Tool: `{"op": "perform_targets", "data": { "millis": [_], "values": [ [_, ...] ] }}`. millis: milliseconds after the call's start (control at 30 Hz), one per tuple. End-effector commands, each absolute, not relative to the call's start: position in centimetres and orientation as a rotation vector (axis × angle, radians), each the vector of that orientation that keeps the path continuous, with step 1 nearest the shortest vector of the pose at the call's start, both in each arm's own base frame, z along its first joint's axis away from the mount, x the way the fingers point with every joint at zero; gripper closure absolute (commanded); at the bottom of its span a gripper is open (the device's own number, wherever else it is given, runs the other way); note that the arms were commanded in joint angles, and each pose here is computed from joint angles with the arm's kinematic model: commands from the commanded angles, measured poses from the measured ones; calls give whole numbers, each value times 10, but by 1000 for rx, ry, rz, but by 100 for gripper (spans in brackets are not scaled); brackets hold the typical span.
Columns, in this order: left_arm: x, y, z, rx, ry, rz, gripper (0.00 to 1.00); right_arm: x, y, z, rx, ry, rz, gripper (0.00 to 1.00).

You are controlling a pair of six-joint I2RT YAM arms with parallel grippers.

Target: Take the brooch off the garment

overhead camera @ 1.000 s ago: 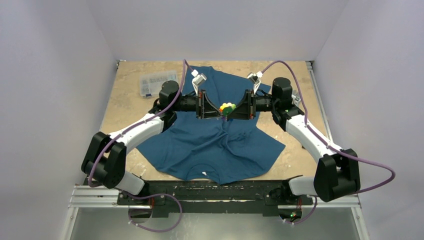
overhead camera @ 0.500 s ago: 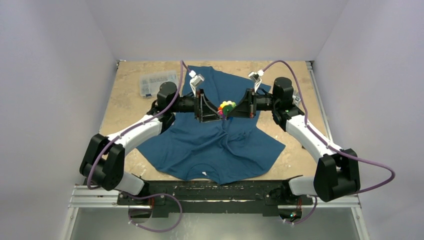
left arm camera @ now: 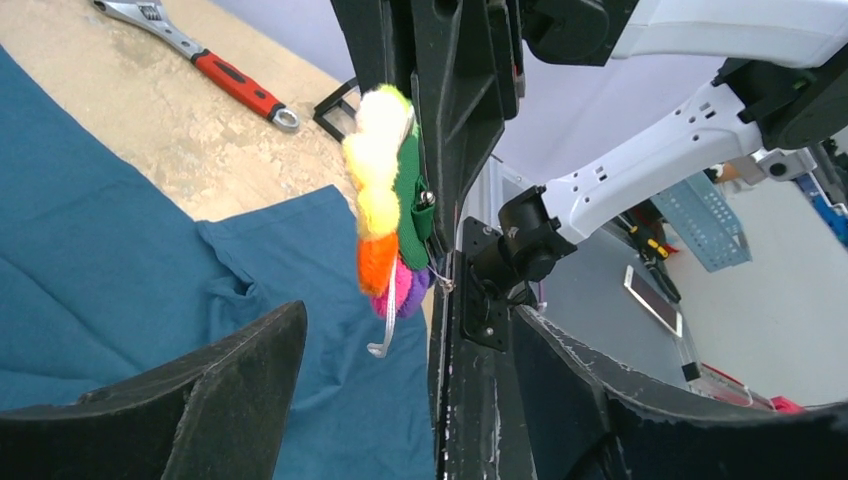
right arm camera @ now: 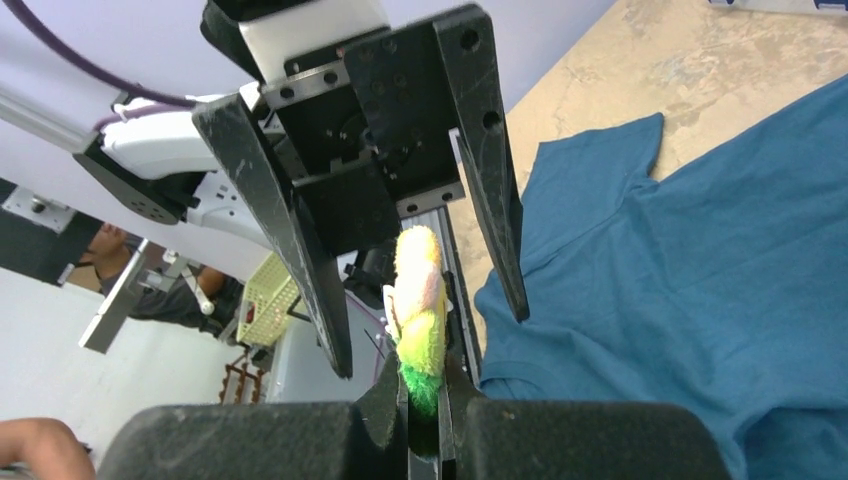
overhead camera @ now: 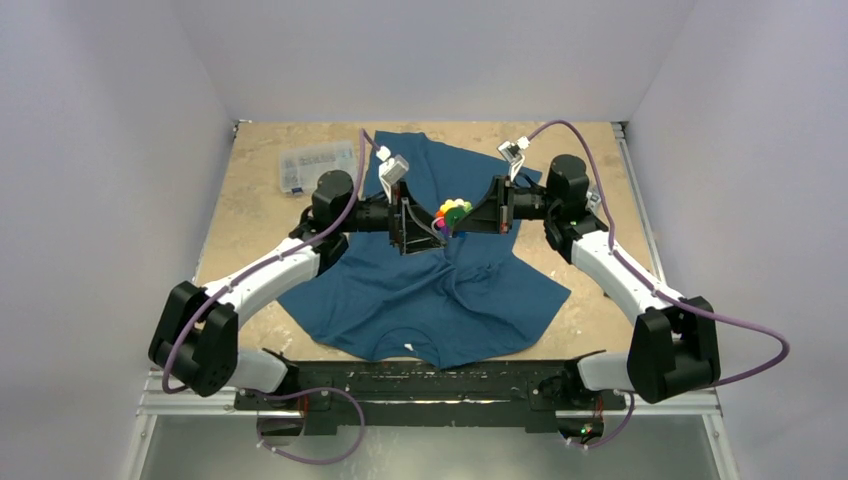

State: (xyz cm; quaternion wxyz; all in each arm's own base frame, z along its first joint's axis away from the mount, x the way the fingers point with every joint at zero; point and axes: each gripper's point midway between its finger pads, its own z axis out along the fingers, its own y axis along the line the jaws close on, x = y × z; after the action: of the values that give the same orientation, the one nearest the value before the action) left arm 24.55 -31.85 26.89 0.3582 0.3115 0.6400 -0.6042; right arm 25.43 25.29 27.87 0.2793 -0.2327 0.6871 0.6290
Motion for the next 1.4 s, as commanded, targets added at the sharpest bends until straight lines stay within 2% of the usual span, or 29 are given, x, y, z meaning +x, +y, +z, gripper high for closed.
{"op": "perform_targets", "data": {
  "millis": [0,267,600,800,1067,1200,1367],
  "values": [
    [243,-318,271,830,1600,-1454,25,252,252,289,-589,1821,1740,100],
    [252,-326,275,821,1592,-1379,28,250,253,289,-560,1837,1783,100],
    [256,-336,279,780,1607,-1402,33,245,251,289,-560,1838,1783,100],
    [261,-340,283,748,1622,-1422,44,241,251,286,-585,1841,1773,100],
    [258,-344,282,769,1624,-1448,67,238,250,288,-605,1828,1768,100],
    [242,-338,286,832,1583,-1487,50,236,249,287,-626,1830,1776,100],
    [231,-322,292,847,1580,-1589,53,232,248,280,-628,1853,1785,100]
  ]
}}
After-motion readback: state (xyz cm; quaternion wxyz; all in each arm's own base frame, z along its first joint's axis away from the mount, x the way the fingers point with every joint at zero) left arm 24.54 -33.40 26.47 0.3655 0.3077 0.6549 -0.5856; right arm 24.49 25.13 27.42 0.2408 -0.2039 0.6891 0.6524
